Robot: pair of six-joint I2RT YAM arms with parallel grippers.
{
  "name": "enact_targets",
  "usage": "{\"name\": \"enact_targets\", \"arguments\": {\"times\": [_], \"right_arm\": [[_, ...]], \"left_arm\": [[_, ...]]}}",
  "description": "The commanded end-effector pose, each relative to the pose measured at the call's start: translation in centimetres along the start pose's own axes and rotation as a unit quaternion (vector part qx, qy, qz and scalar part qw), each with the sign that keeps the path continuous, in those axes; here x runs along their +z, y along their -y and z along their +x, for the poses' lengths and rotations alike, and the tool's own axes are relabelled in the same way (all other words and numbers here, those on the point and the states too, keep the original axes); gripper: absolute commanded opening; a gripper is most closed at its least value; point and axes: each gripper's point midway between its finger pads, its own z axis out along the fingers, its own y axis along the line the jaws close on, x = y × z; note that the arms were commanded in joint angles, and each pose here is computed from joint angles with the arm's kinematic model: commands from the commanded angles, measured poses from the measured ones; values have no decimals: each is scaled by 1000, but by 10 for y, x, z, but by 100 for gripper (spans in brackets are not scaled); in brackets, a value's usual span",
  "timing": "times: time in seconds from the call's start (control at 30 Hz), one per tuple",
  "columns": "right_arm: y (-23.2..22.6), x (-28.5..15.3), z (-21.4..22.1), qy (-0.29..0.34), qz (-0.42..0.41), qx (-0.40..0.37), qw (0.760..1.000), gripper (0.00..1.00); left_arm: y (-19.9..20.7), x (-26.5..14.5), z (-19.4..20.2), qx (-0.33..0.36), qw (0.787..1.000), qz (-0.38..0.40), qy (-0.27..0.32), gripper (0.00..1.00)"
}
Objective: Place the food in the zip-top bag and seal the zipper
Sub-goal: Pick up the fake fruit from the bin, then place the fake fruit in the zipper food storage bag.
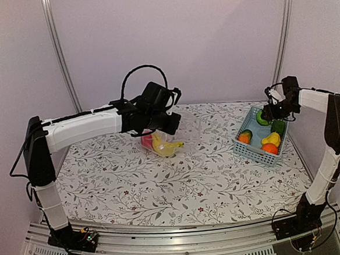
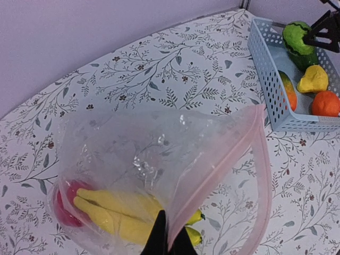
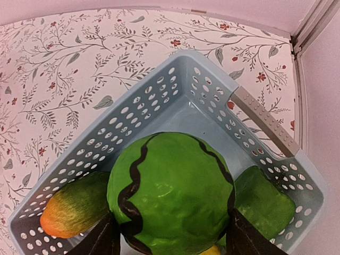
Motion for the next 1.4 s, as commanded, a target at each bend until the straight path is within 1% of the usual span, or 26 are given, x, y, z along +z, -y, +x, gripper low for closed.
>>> {"name": "enact_targets", "arguments": {"times": [0.0,0.1,0.17,0.3,0.4,0.57,0.67,0.73,0.93,1.07,1.1,1.17,1.2,1.37], "right_arm": [[-25,-34,-3,32,-37,-21,999,53],[-57,-56,-3,57,-99,-48,992,52],[-75,-66,-1,71,-119,-71,988,51],[-116,-91,-5,98,-181,-119,971,50],[-155,-108,-8,113,-242,-150,952,50],[-198,-131,-14,136,-295,-191,926,51],[-223,-146,-14,150,-339,-213,904,52],[-235,-153,-16,155,-362,-218,893,52],[-257,-163,-22,156,-397,-228,875,53],[-271,-168,-19,150,-434,-233,857,54],[-273,-167,-19,148,-433,-236,857,54],[-273,-158,-25,147,-404,-238,871,54],[-273,-156,-27,146,-398,-237,874,54],[-282,-158,-30,144,-405,-249,868,54]], "left_arm": [[10,9,-5,-6,1000,12,6,0],[10,14,-7,-7,1000,12,6,0],[9,17,-9,-12,1000,13,8,0],[10,25,-13,-31,999,24,10,0],[12,29,-17,-45,998,37,13,0],[15,34,-24,-48,998,48,14,0],[17,34,-30,-48,997,53,19,0],[19,34,-34,-48,997,59,23,0],[24,32,-43,-50,996,72,30,0],[29,27,-49,-50,994,88,39,0],[31,26,-50,-48,994,93,41,0],[35,24,-52,-43,993,99,45,0],[36,23,-52,-40,993,102,47,0],[41,19,-55,-37,992,111,51,0]]}}
